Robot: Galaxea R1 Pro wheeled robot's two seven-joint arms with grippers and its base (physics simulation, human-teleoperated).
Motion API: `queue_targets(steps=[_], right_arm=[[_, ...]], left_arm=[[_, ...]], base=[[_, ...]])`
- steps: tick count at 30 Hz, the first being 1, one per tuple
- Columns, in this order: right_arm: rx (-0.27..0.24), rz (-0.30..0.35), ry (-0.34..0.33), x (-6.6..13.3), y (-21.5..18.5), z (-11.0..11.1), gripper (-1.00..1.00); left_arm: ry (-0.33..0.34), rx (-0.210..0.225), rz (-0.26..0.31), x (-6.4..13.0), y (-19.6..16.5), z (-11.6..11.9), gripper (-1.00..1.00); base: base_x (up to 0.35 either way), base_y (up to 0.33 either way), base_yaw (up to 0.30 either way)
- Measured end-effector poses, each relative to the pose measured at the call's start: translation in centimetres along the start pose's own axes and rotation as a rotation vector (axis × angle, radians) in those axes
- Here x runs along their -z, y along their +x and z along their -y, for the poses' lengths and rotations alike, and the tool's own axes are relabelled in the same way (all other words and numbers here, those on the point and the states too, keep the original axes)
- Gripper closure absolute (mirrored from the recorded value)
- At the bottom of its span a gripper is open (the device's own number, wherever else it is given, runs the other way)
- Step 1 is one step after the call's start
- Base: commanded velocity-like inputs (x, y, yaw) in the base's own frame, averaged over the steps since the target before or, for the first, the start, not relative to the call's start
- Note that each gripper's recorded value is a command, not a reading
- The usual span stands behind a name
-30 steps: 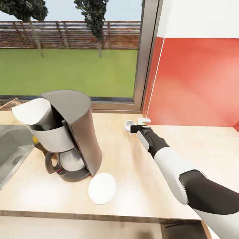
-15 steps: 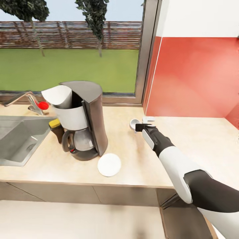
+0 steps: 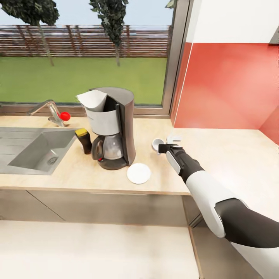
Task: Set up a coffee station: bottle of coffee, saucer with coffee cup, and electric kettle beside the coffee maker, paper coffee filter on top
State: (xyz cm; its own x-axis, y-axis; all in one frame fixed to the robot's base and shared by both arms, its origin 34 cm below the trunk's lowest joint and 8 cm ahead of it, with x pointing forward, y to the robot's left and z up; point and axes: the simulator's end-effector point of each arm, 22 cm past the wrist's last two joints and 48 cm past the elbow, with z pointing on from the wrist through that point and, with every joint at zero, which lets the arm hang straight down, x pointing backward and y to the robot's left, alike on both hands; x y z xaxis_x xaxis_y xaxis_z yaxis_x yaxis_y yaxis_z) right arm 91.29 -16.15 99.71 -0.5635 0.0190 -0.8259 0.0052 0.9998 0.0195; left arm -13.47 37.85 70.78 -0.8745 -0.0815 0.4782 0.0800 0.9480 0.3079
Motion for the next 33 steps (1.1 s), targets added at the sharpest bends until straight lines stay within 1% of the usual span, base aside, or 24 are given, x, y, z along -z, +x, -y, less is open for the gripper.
queue_targets(steps=[13, 22, 24, 25, 27, 30, 33], right_arm=[[0.000, 0.020, -0.001, 0.9, -1.3, 0.0, 1.00], [0.002, 0.031, 0.002, 1.5, -2.1, 0.1, 1.00], [0.005, 0.027, 0.010, 1.6, -2.2, 0.7, 1.00], [0.011, 0.016, 0.028, 1.6, -2.0, 2.0, 1.00], [0.013, 0.005, 0.043, 1.6, -1.9, 3.1, 1.00], [0.017, -0.005, 0.053, 1.7, -1.7, 3.9, 1.00], [0.019, -0.017, 0.057, 1.7, -1.2, 4.1, 1.00]], left_arm=[[0.002, 0.000, 0.020, -0.1, -0.8, 0.2, -1.00], [0.003, 0.005, 0.035, -0.2, -1.4, 0.2, -1.00], [0.003, 0.006, 0.038, -0.2, -1.5, 0.3, -1.00], [0.003, 0.006, 0.039, -0.2, -1.6, 0.3, -1.00], [0.003, 0.007, 0.042, -0.2, -1.7, 0.2, -1.00], [0.002, 0.008, 0.046, -0.2, -1.8, 0.2, -1.00], [0.002, 0.009, 0.051, -0.3, -2.0, 0.2, -1.00]], base=[[-0.262, 0.173, 0.000], [-0.027, 0.021, 0.000], [-0.001, 0.000, 0.000], [0.000, 0.000, 0.000], [0.000, 0.000, -0.014], [0.000, 0.000, -0.059], [0.000, 0.000, -0.070]])
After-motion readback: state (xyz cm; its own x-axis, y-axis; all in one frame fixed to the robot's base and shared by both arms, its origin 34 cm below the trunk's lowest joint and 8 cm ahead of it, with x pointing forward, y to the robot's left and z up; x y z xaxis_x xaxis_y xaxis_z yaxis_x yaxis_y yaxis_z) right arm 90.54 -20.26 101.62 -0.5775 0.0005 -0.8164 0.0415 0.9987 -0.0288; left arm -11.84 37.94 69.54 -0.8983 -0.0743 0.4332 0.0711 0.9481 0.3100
